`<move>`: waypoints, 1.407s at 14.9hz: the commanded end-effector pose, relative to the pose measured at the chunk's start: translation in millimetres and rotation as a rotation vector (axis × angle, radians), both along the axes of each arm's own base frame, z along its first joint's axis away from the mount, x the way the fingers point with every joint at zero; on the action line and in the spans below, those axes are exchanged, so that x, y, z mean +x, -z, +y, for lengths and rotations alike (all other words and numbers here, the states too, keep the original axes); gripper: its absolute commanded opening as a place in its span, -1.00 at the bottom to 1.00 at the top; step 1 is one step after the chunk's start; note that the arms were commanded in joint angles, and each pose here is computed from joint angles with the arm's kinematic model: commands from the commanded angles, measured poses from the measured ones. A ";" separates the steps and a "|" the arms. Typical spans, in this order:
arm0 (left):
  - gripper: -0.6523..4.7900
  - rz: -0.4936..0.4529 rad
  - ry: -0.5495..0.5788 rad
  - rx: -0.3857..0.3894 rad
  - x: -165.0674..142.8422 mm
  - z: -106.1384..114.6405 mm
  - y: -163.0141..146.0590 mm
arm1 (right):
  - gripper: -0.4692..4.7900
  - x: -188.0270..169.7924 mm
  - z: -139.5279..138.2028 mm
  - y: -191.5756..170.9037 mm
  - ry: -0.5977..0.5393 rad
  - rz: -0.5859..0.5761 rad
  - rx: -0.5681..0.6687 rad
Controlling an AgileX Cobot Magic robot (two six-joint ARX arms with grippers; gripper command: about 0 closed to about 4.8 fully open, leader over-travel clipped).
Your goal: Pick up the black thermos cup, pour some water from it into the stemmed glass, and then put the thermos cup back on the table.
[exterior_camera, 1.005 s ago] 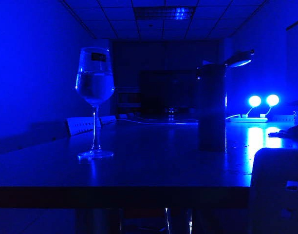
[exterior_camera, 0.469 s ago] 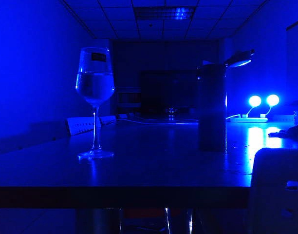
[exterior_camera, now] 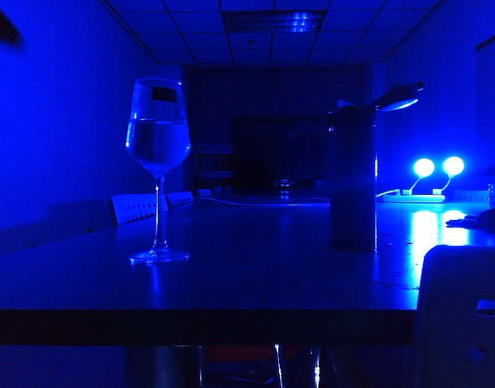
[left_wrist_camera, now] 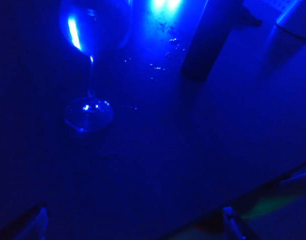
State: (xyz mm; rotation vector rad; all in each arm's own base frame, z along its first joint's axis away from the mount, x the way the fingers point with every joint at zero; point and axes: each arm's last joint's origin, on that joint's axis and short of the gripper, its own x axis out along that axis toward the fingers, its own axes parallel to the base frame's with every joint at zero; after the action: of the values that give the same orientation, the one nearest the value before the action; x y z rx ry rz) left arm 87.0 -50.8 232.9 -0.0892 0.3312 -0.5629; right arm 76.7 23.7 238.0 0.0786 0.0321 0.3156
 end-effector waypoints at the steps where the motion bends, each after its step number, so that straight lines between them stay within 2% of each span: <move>1: 1.00 -0.071 0.001 -0.060 8.0 -4.6 18.9 | 1.00 8.5 2.6 19.1 -0.001 0.017 0.078; 2: 0.83 -0.068 0.001 -0.058 9.0 -5.2 25.2 | 0.99 10.6 3.2 27.2 -0.001 0.038 0.072; 4: 0.02 -0.033 0.000 -0.029 9.8 -5.5 41.6 | -0.08 13.3 4.4 40.1 -0.009 0.075 0.061; 5: -0.43 -0.010 0.001 -0.017 9.9 -5.6 50.6 | -0.47 14.7 5.1 47.4 -0.019 0.091 0.057; 6: -0.79 0.008 0.001 -0.007 9.9 -5.6 58.1 | -0.67 15.9 5.9 54.7 -0.032 0.108 0.053; 7: -0.78 0.015 0.001 -0.003 10.0 -5.7 64.5 | -0.84 17.1 6.6 61.5 -0.043 0.118 0.051; 9: -0.78 0.014 -0.001 -0.004 10.4 -5.8 75.9 | -0.84 19.2 7.7 74.0 -0.059 0.126 0.053; 11: -0.78 0.055 -0.001 0.019 9.2 -5.2 84.5 | -0.84 19.2 7.7 78.3 -0.058 0.152 0.046; 13: -0.78 0.086 0.000 0.036 8.1 -4.6 87.7 | -0.84 19.3 7.5 78.1 -0.053 0.150 0.046; 16: -0.78 0.086 -0.001 0.036 8.1 -4.6 87.7 | -0.84 19.3 7.5 78.1 -0.053 0.150 0.046; 19: -0.78 -0.017 -0.030 -0.017 1.8 1.2 79.3 | -0.84 18.0 6.6 76.2 -0.046 0.126 0.052; 21: -0.78 -0.077 -0.121 -0.048 3.2 11.9 73.9 | -0.84 14.8 3.0 70.7 -0.031 0.059 0.071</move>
State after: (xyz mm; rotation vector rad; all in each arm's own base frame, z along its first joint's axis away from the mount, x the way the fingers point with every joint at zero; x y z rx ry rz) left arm 89.1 -41.8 156.8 -0.1304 0.2567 -0.4780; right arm 92.4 27.8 162.7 0.1514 0.1196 0.3479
